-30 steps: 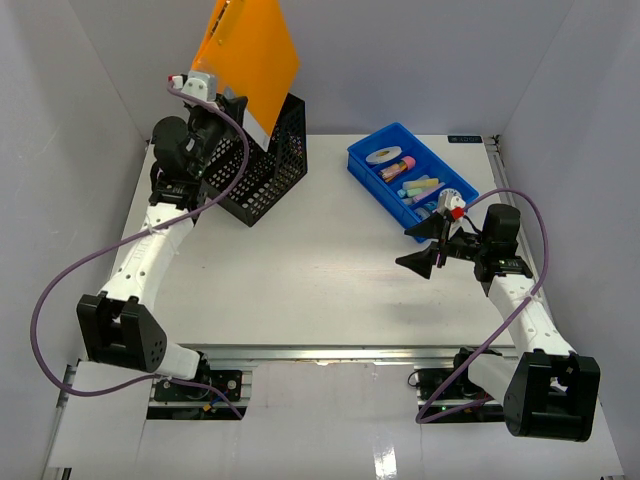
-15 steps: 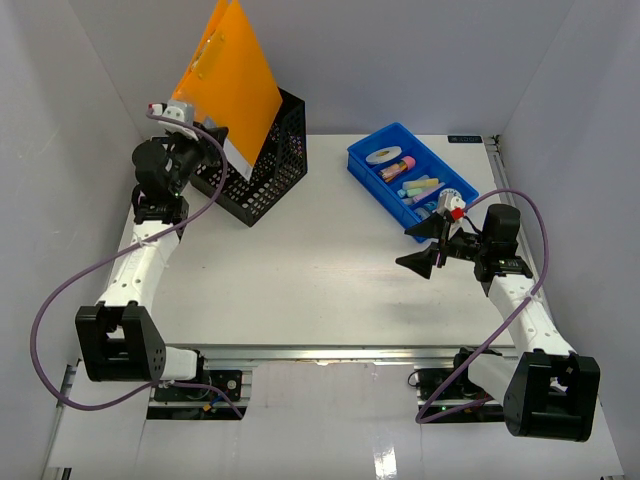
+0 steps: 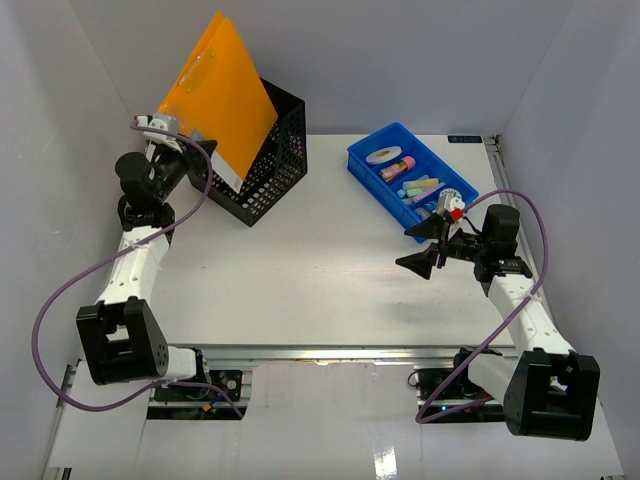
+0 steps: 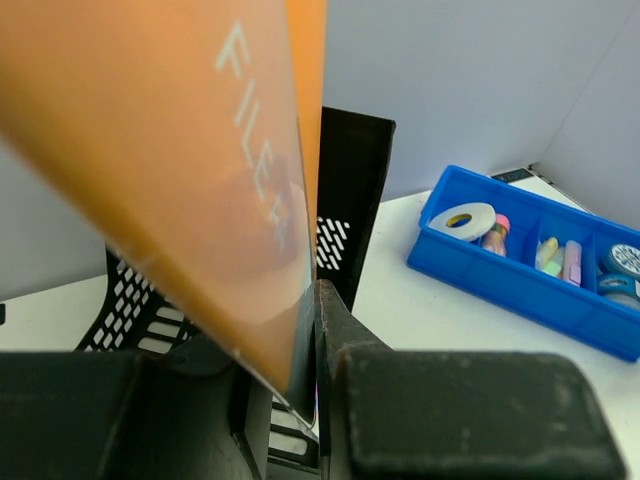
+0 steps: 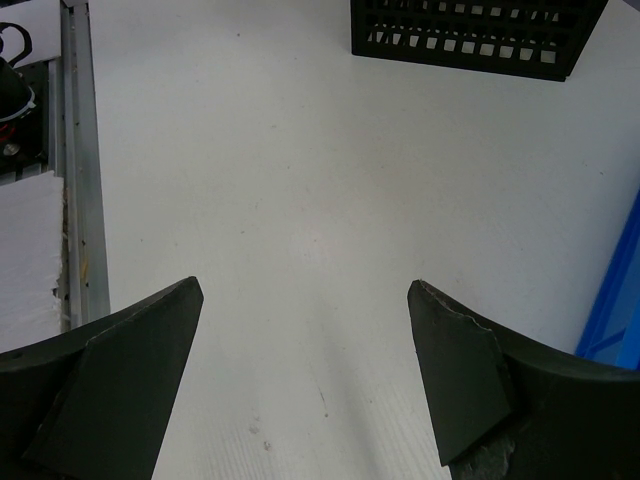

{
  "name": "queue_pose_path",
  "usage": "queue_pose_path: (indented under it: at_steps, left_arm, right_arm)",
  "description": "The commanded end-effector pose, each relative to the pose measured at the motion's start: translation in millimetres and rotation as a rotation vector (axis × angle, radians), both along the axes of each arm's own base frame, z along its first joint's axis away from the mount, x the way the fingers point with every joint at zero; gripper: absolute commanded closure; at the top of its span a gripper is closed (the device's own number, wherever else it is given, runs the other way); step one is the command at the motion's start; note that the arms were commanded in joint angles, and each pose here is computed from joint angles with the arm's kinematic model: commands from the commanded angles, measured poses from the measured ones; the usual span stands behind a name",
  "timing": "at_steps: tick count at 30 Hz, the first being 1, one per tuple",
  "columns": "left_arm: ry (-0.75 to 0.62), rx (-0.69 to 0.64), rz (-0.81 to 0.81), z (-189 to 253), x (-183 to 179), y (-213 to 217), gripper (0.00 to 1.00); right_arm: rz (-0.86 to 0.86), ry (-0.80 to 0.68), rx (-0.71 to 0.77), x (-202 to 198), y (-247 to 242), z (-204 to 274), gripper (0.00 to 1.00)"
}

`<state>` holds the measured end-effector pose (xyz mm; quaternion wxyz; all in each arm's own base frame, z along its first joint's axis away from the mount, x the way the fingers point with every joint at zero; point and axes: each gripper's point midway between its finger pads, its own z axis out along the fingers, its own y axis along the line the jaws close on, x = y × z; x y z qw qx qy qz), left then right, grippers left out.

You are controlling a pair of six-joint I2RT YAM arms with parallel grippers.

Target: Organize the desk

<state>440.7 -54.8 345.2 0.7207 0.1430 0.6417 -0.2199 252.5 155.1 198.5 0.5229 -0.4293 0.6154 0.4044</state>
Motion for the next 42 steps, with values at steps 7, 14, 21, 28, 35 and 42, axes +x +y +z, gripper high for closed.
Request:
queue_pose_path:
  at_steps: [7, 14, 21, 28, 35, 42]
  left_arm:
    - [-0.107, 0.099, -0.240, 1, -25, -27, 1.00]
    - [-0.082, 0.153, -0.258, -8, -9, -25, 1.00]
    - [-0.038, 0.205, -0.297, -34, 18, -23, 1.00]
    - [-0.054, 0.222, -0.304, -35, 32, -21, 1.00]
    - [-0.047, 0.212, -0.317, -42, 39, -22, 1.00]
    - [-0.069, 0.184, -0.337, -35, 44, -25, 1.00]
  right_arm:
    - [0.014, -0.011, 0.000, 0, 0, -2, 0.10]
    - [0.014, -0.005, 0.001, 0, 0, -4, 0.10]
    - [0.011, -0.001, -0.001, 1, 0, -5, 0.10]
    - [0.009, 0.006, -0.004, 2, -1, -8, 0.10]
    - [0.008, 0.013, -0.006, 3, -1, -10, 0.10]
    - [0.005, 0.018, -0.008, 4, -1, -11, 0.10]
